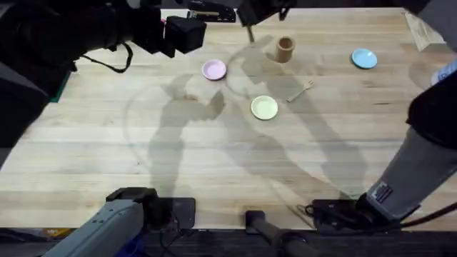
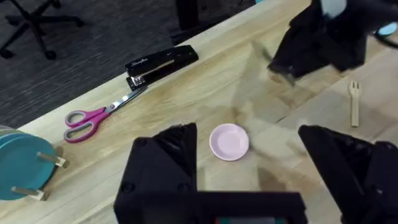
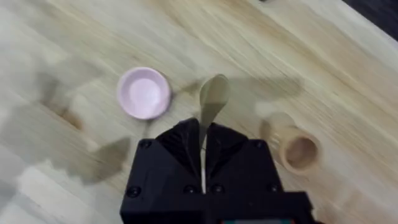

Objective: Pick up a utensil and set it on the pink plate, then put the other utensil in the container.

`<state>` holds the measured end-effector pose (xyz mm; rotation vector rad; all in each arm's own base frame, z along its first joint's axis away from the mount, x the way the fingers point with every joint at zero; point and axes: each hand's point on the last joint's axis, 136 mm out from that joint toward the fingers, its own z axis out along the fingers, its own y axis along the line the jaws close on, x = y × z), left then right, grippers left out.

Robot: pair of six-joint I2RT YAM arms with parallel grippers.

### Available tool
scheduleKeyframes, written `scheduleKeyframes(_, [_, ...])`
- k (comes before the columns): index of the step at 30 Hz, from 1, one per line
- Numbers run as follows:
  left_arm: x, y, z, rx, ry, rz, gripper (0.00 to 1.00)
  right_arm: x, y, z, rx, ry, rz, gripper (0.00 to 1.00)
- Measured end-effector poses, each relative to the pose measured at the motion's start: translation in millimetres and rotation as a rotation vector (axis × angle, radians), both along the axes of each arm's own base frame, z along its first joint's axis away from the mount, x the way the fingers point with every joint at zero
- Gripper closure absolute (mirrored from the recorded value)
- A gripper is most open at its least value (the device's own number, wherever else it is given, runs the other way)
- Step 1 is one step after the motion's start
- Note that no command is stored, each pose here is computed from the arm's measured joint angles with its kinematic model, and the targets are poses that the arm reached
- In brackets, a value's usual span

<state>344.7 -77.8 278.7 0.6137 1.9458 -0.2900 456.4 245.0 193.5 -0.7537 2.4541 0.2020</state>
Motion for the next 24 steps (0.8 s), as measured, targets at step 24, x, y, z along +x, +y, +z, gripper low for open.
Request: scheduleKeyframes(24, [0.0,0.0,0.2,0.0,0.0,0.0,0.007,-0.2,76.0,-106.8,0.037,0.13,0.056,0.97])
